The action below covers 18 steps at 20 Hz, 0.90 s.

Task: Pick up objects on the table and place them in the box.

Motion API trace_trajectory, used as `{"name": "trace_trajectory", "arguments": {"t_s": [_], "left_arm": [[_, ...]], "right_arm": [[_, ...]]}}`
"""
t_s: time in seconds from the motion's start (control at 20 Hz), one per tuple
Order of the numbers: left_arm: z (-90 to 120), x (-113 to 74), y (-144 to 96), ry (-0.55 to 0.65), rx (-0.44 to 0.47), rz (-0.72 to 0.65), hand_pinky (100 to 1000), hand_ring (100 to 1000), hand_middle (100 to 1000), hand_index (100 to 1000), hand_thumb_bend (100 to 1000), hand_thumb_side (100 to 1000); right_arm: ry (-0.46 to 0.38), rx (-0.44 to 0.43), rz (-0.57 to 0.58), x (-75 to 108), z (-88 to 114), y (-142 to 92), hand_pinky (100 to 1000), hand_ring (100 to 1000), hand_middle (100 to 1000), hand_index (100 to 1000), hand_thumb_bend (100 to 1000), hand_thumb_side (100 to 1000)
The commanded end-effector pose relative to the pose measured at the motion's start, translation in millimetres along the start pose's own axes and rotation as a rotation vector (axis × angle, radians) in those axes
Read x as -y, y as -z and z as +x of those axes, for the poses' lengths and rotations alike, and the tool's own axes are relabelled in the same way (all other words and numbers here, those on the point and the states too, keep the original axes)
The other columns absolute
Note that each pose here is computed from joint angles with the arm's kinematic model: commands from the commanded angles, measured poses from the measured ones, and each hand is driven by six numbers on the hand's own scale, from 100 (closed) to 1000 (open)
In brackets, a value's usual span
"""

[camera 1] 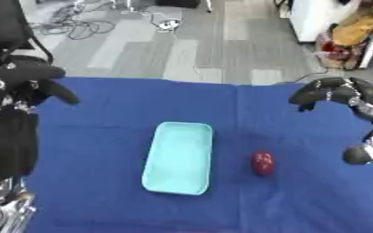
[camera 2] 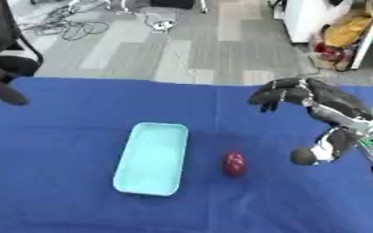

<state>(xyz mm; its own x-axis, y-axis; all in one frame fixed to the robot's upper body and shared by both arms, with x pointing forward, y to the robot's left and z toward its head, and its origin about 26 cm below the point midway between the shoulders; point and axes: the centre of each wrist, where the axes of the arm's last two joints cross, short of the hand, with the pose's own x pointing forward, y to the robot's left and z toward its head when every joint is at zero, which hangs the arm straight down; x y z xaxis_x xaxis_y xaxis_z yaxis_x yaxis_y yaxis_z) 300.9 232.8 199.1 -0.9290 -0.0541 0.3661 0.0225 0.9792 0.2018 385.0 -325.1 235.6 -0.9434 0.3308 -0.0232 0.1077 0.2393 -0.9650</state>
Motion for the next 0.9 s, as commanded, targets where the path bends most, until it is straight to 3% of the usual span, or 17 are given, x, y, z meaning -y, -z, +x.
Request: {"name": "trace_trajectory", "arguments": {"t_s": [0.05,0.9], "left_arm": [[4.2,-0.5,7.2,-0.005,0.029,-0.005,453,488,608,729,444,795],[4.7,1.1,11.1,-0.013,0.043,-0.007,449,486,608,728,444,794]], "right_arm": [[-0.066,0.075,0.072,7.5,-1.6,1.3,483,579,707,860,631,957],[-0.094,0.065,0.105,-23.5,-4.1,13.7,479,566,655,835,606,954]]}}
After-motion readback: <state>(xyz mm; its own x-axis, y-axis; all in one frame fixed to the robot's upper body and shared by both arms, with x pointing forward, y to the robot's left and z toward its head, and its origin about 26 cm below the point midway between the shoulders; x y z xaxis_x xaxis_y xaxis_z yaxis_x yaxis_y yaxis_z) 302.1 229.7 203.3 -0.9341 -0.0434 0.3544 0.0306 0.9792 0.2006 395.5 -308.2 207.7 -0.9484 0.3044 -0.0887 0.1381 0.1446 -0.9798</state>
